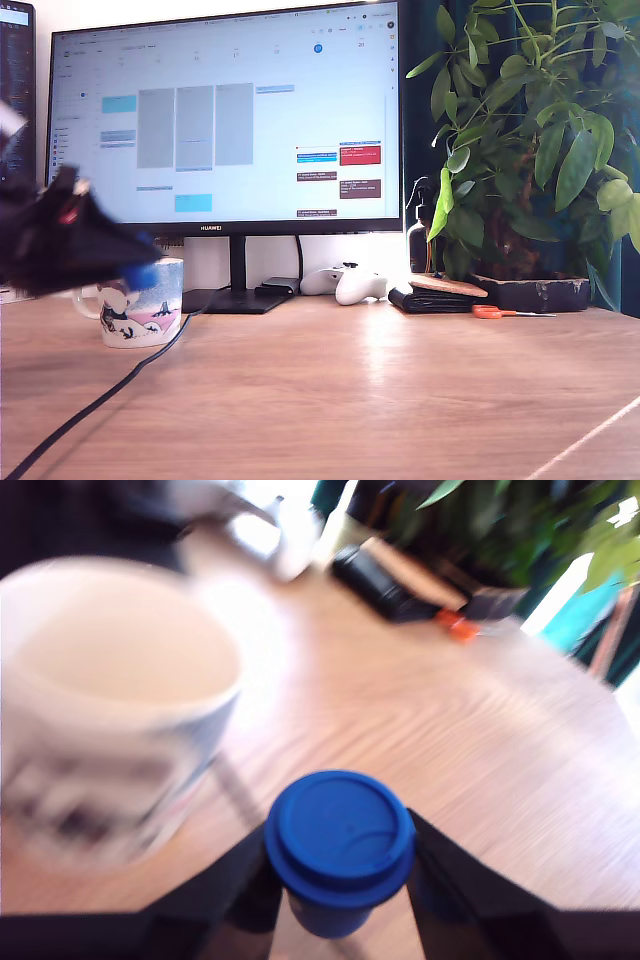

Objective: Pick the blue coffee capsule and place it inside the blue coffee cup

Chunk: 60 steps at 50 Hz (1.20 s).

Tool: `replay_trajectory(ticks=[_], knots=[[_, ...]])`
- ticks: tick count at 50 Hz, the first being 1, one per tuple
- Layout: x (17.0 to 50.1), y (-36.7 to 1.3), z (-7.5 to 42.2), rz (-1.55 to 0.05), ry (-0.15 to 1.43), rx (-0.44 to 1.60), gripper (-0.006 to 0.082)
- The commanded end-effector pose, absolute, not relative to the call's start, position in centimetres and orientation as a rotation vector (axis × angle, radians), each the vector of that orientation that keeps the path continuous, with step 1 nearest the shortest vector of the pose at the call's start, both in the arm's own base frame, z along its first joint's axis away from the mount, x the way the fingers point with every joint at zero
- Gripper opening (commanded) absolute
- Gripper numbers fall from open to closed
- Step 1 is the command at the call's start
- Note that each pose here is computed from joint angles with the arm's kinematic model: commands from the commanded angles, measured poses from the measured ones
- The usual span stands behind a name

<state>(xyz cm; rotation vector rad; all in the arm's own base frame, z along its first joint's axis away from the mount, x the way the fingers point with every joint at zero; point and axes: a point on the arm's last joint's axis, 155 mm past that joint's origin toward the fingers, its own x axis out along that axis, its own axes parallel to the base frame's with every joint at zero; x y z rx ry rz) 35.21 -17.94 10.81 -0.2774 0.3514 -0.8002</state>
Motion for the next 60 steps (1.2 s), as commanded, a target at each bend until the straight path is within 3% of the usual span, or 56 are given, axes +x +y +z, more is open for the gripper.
replay_trajectory(ticks=[1,12,22,40,42,48,51,60], knots=[[36.0,-18.6,12.6,-0.812,0.302,-0.267,0.0071],[39.9,-18.1,15.8,-0.722,0.23,-0.226,0.0071],[43.0,-16.4,15.7,-0.588,0.28,-0.113,0.0073],[43.9,-14.0,13.2,-0.451,0.395,-0.024,0.0089],[44.0,-13.7,13.1,-0.431,0.395,-0.02,0.0129],[44.3,-12.7,12.7,-0.373,0.409,-0.005,0.0383],[44.3,-12.6,12.4,-0.374,0.416,0.01,0.0469],[43.8,-13.4,12.2,-0.417,0.43,0.005,0.0509]])
